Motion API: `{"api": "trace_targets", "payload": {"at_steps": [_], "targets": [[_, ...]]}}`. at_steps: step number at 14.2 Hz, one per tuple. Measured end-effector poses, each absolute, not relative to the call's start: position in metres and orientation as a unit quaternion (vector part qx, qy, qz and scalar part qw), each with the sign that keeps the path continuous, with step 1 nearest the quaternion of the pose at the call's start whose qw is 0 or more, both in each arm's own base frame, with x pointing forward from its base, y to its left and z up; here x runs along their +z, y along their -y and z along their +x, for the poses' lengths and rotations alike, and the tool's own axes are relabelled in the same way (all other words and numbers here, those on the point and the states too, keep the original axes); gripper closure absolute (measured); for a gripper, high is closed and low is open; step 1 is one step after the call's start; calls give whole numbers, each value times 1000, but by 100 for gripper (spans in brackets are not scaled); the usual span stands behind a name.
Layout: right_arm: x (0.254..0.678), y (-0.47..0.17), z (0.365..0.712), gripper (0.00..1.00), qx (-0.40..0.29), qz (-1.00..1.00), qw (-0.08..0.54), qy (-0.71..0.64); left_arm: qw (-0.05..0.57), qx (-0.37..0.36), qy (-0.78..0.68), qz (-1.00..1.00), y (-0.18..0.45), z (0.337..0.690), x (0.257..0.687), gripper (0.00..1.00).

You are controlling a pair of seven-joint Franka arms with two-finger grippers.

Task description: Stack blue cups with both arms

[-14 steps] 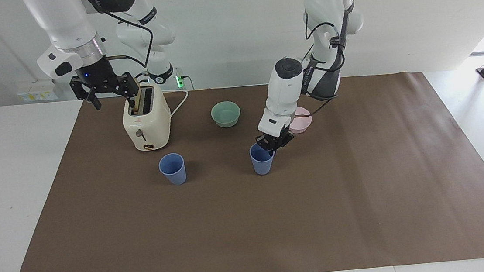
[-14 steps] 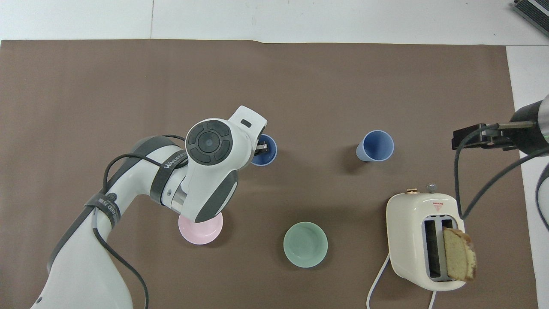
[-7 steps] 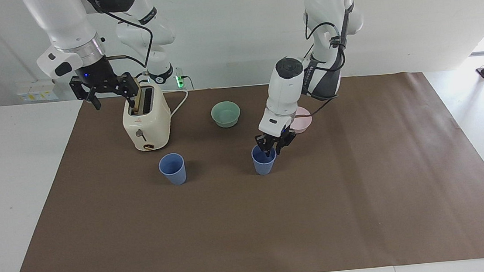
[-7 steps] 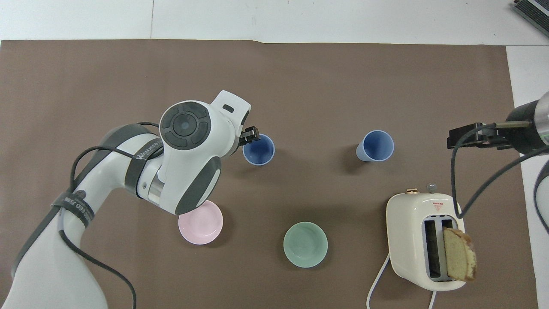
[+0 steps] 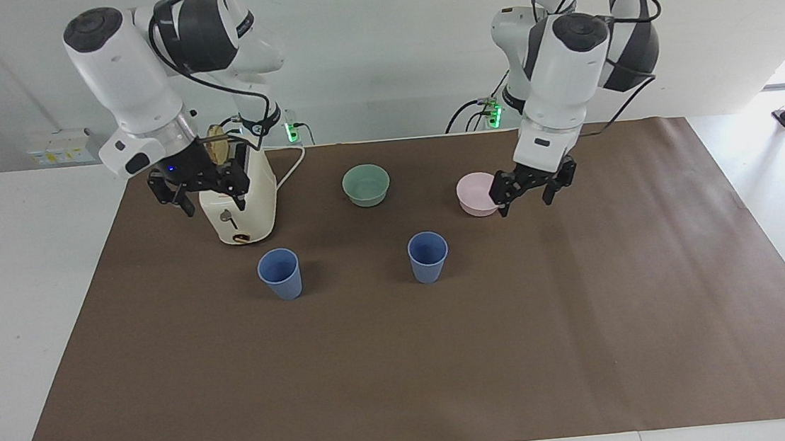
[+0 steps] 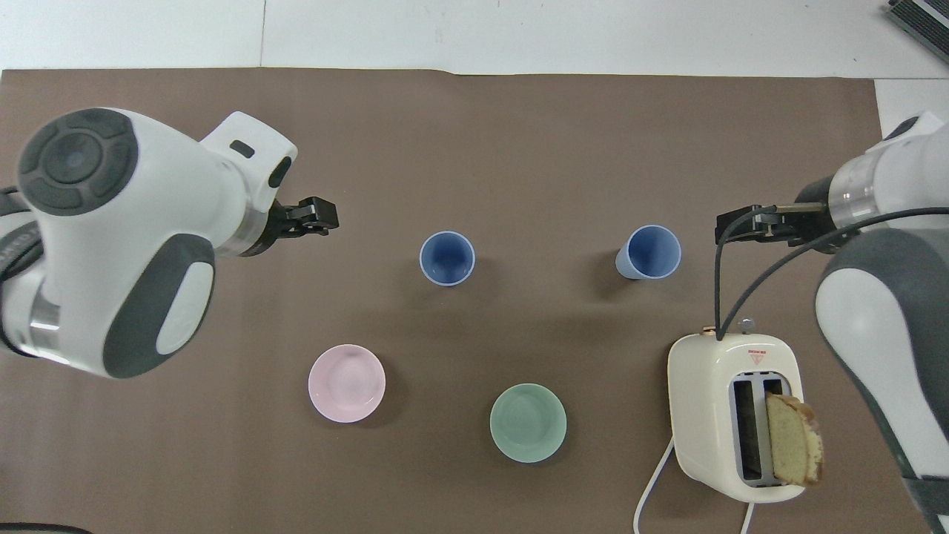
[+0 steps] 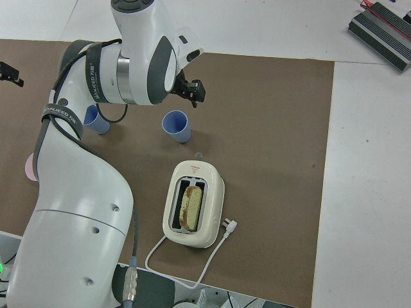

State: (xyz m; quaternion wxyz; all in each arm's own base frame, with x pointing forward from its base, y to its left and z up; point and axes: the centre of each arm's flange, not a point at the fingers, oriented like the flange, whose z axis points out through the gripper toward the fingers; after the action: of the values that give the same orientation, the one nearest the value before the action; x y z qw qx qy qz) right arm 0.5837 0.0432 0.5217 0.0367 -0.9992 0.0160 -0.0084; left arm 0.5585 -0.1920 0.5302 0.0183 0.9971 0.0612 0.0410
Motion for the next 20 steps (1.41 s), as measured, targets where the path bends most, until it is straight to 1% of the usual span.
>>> {"api": "trace_targets", "payload": {"at_steps": [4,6,8,10,14,17,18,19,20], "targets": [[457,-43,615,0,-8,-999,47,-25,6,23,3,1000,118,568,536,0],[433,-49,622,0,-2,-998,50,-24,3,18,28,999,85,571,538,0],[413,-54,626,0,6,-998,52,-25,1,10,47,999,63,566,547,0],[399,-58,627,0,17,-998,52,-23,0,8,56,998,51,556,570,0],[377,-58,620,0,30,-998,51,-24,-1,9,61,998,52,536,636,0],[372,-58,618,0,33,-998,50,-25,-1,10,66,998,49,524,659,0],[372,-58,618,7,31,-998,50,-25,-1,11,67,998,48,520,663,0],[372,-58,619,21,28,-998,50,-25,-1,13,67,998,48,517,667,0],[372,-58,619,32,25,-998,50,-25,-1,14,67,998,48,516,668,0]]}}
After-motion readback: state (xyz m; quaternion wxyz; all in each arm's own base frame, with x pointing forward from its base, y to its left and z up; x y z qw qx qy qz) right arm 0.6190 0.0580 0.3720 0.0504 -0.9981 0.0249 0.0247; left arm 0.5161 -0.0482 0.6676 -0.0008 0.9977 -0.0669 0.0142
